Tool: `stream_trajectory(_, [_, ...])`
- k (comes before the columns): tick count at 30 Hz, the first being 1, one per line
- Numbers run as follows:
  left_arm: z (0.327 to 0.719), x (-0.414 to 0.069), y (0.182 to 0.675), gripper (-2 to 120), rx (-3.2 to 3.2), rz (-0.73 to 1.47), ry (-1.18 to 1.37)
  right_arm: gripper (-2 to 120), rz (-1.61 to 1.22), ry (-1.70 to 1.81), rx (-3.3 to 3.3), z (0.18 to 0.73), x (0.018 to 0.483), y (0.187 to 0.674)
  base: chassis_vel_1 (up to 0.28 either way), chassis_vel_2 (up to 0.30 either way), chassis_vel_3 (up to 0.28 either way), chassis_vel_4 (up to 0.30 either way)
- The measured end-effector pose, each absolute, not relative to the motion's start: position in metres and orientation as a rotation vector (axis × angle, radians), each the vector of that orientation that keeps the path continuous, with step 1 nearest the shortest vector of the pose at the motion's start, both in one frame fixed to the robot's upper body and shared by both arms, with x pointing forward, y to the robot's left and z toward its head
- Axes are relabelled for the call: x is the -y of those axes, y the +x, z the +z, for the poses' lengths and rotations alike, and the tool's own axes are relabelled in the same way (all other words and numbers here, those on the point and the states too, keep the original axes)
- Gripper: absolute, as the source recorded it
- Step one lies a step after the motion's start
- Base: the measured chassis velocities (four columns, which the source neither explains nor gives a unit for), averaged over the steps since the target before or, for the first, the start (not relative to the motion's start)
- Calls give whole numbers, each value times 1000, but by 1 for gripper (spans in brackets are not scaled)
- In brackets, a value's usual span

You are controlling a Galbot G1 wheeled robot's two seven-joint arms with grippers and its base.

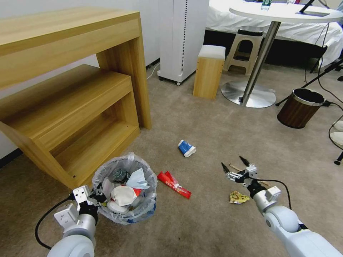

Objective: Pick up the trash bin and place the garbage on the floor into it.

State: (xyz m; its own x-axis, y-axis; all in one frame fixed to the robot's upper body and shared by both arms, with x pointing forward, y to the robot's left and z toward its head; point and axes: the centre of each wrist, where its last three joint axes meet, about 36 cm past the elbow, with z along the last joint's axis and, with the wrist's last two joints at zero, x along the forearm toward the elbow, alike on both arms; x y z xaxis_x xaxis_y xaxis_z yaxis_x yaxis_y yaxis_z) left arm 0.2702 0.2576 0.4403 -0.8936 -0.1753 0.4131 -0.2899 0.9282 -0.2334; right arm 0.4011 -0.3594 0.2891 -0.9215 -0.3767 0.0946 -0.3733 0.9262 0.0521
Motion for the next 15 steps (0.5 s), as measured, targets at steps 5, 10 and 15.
stream_trajectory(5, [436, -258, 270, 1, 2683, 408, 354, 100, -245, 650, 2860, 269, 342, 416, 0, 0, 0, 0])
stream_trajectory(10, [435, -259, 271, 1, 2682, 407, 360, 100, -272, 645, 2796, 250, 339, 416, 0, 0, 0, 0])
stream_trajectory(15, [434, -260, 273, 1, 2682, 410, 368, 99, -280, 636, 2731, 233, 338, 413, 0, 0, 0, 0])
